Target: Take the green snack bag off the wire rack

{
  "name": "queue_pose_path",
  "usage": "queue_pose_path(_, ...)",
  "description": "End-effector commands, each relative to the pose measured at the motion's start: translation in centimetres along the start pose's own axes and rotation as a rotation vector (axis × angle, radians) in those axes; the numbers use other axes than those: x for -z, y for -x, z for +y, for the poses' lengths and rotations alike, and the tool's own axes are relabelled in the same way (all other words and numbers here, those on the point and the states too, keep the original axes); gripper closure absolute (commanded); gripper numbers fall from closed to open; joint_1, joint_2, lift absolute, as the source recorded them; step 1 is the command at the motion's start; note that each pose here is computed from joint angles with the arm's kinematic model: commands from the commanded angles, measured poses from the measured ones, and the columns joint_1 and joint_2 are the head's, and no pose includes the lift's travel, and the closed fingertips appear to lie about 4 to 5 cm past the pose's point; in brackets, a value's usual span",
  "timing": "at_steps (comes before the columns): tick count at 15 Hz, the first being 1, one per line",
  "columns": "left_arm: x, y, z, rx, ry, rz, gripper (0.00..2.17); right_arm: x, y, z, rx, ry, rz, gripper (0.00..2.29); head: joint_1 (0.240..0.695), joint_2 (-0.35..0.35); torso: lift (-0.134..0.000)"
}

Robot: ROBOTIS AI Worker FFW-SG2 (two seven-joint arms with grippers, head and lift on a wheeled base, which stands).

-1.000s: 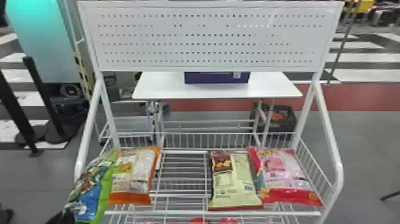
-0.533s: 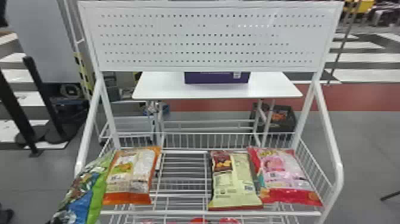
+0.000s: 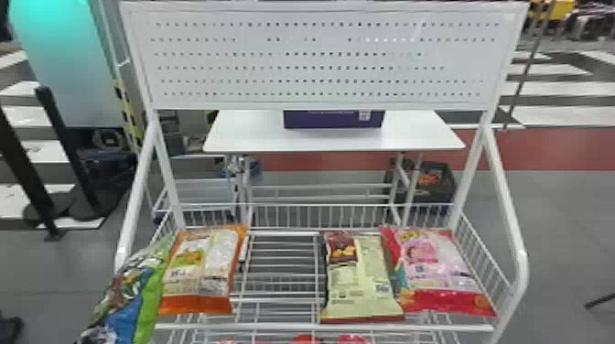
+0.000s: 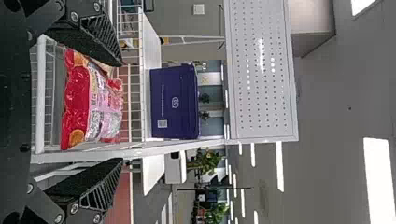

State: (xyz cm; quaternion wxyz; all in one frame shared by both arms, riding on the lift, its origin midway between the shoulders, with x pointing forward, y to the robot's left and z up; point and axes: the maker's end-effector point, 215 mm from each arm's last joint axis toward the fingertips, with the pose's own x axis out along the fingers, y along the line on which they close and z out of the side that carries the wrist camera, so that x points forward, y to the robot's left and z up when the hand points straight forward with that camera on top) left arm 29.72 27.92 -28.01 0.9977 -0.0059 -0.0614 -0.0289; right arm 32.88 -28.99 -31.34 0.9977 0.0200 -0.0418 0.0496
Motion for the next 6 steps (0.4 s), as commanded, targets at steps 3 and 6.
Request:
queue_pose_path(3,-0.33,0.13,0.02,0.0,0.002,-0.011,1.79,-0.07,0.12,0.13,0.0,-0.003,-0.001,0.17,0.499,0.0,0.0)
queue_pose_path(6,-0.35,0.29,0.12,-0.002,0.003,-0.011,1.79,0.02,0.22,0.14,0.0,-0.004,0.002,0.17,0.499,0.0,0.0)
